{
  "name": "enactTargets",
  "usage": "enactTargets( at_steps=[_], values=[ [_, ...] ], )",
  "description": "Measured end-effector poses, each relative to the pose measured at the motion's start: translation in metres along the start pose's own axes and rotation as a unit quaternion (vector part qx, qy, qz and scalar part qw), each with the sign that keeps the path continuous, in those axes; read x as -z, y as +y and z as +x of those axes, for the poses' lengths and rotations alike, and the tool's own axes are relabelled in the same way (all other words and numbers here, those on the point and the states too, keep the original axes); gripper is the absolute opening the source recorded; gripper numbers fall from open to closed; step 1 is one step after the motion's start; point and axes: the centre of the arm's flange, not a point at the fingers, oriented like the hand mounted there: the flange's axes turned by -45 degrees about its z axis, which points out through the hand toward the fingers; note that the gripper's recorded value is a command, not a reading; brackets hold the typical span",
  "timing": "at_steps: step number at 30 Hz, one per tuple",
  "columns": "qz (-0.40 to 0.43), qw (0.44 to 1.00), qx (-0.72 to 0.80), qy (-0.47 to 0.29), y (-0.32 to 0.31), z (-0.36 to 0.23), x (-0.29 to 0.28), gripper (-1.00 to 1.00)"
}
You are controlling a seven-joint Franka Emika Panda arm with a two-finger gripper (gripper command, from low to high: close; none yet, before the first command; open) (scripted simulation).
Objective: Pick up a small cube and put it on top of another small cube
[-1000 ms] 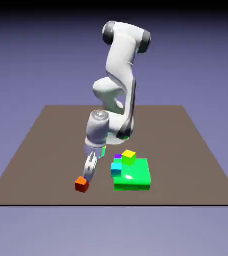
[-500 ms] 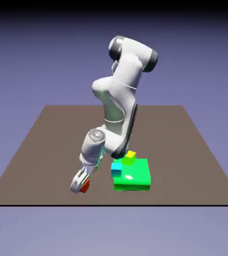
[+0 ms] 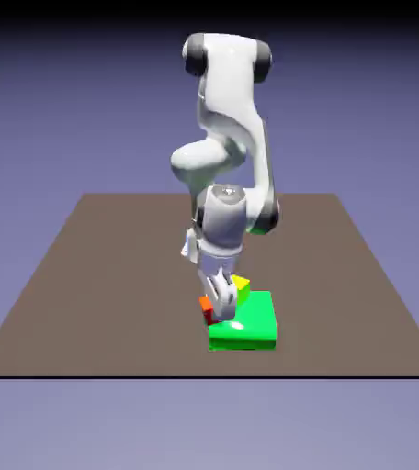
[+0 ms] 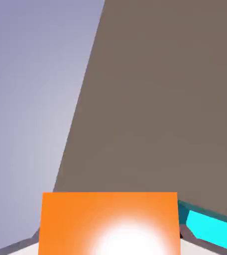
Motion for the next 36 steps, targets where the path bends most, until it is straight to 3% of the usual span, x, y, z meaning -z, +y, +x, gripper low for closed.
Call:
enactTargets(
  at_steps=[10,20,25,27,36],
  values=[
    [0.063,0.979,0.194,-0.020,0.038,-0.076,0.051,-1.00],
    [0.098,0.922,0.371,0.058,0.095,-0.124,0.084,-1.00],
    [0.084,0.886,0.440,0.122,0.128,-0.131,0.081,-1.00],
    [0.070,0.909,0.396,0.109,0.147,-0.102,0.059,-1.00],
    [0.061,0.909,0.395,0.119,0.138,-0.095,0.009,-1.00]
  ],
)
